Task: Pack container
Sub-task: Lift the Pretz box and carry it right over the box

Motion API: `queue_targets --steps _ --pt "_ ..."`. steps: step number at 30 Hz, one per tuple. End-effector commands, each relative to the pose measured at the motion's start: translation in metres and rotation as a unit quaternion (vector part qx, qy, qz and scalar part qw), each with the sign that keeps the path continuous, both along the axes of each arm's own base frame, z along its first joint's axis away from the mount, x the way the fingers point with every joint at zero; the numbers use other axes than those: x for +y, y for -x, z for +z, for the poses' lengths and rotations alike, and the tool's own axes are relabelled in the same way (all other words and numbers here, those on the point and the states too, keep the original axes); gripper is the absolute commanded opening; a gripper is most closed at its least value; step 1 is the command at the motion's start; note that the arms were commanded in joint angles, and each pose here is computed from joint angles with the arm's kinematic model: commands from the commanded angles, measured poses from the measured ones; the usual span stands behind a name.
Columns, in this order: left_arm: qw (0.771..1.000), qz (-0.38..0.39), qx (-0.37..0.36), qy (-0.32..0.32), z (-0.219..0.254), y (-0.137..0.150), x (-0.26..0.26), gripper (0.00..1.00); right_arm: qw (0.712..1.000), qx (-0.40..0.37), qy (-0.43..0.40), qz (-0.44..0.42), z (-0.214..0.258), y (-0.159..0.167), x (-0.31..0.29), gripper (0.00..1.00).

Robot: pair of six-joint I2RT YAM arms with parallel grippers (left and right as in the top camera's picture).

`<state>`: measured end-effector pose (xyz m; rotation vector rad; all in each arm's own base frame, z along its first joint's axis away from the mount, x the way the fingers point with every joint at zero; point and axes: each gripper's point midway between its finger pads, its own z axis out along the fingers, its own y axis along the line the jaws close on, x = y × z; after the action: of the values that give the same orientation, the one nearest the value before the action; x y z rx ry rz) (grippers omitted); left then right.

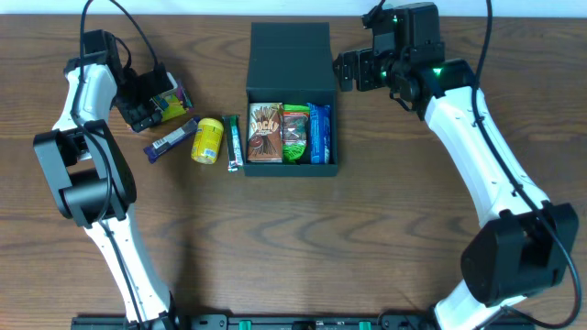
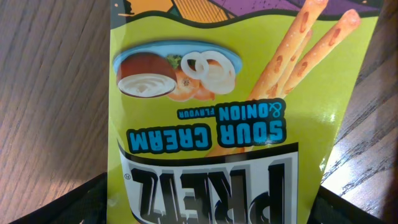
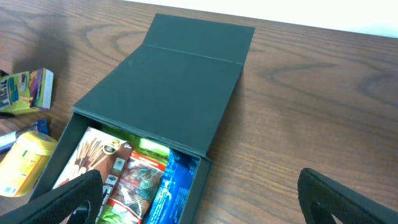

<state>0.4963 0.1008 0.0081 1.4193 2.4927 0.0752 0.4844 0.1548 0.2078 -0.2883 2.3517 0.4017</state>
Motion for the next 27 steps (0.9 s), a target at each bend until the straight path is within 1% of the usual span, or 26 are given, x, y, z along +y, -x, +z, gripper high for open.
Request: queue_targets --steps 1,4,13,18,23,25,27 --pt "1.0 -0.004 0.009 -0.014 -0.006 0.001 -0.001 0.86 1.0 -0.01 0.001 0.0 0.008 -0.001 -0.003 0.99" --pt "1.0 -0.008 0.012 -0.027 -0.007 0.002 0.0 0.84 1.0 -0.01 0.002 0.0 0.008 -0.001 -0.003 0.99" --pt "1.0 -0.01 -0.002 -0.029 0.002 -0.007 -0.001 0.8 1.0 -0.01 0.001 0.0 0.008 -0.001 -0.003 0.99" --pt "0.999 0.005 -0.029 -0.03 0.024 -0.023 -0.001 0.81 1.0 -0.01 0.002 0.0 0.008 -0.001 -0.003 0.99" --pt "0.997 0.03 -0.06 -0.028 0.056 -0.041 -0.002 0.81 1.0 -0.01 0.001 0.0 0.008 -0.001 -0.003 0.99" --pt "0.996 0.056 -0.073 -0.02 0.069 -0.049 -0.002 0.82 1.0 -0.01 0.002 0.0 0.008 -0.001 -0.003 0.99" --pt "0.994 0.061 -0.086 -0.006 0.083 -0.055 -0.009 0.82 1.0 -0.01 0.001 0.0 0.008 -0.001 -0.003 0.99"
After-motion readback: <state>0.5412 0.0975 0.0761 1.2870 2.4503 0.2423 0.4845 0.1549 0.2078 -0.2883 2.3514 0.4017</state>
